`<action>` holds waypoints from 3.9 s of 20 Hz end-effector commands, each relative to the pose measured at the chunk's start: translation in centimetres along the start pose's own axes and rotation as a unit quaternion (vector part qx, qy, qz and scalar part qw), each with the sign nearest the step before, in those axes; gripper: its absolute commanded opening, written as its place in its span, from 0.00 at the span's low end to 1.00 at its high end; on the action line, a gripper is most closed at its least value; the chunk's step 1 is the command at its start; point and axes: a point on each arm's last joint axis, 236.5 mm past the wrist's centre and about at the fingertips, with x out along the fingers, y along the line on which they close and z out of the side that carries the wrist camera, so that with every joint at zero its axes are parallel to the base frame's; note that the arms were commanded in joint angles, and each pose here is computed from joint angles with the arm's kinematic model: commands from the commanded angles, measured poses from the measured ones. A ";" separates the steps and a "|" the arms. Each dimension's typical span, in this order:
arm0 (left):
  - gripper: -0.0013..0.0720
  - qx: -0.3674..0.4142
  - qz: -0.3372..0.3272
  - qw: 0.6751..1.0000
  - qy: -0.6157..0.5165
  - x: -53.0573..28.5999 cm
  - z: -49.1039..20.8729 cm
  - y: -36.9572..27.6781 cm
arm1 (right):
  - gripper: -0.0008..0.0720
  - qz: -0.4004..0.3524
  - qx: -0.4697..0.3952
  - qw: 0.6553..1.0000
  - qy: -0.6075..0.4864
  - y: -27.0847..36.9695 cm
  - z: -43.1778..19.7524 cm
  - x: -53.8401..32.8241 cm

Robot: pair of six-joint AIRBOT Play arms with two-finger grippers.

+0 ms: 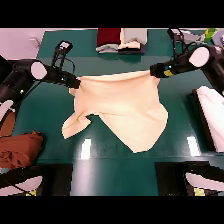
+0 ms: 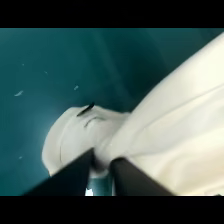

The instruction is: Fold the shirts.

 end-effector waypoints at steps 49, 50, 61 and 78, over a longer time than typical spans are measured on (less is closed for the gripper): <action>0.05 -0.094 -0.106 0.963 0.229 5.3 -12.2 0.7 | 0.08 -0.005 0.205 0.920 0.333 3.9 -34.4 1.4; 0.05 -0.086 -0.096 0.969 0.209 4.4 -10.9 1.1 | 0.04 0.008 0.207 0.929 0.306 4.1 -33.0 1.2; 0.05 0.009 0.027 0.947 -0.320 -35.5 11.9 -0.7 | 0.04 0.008 0.111 0.964 -0.240 -0.5 -2.0 -27.9; 0.05 -0.026 0.004 0.968 -0.249 -27.9 15.1 1.5 | 0.04 -0.093 0.116 0.981 -0.125 -7.7 3.6 -26.1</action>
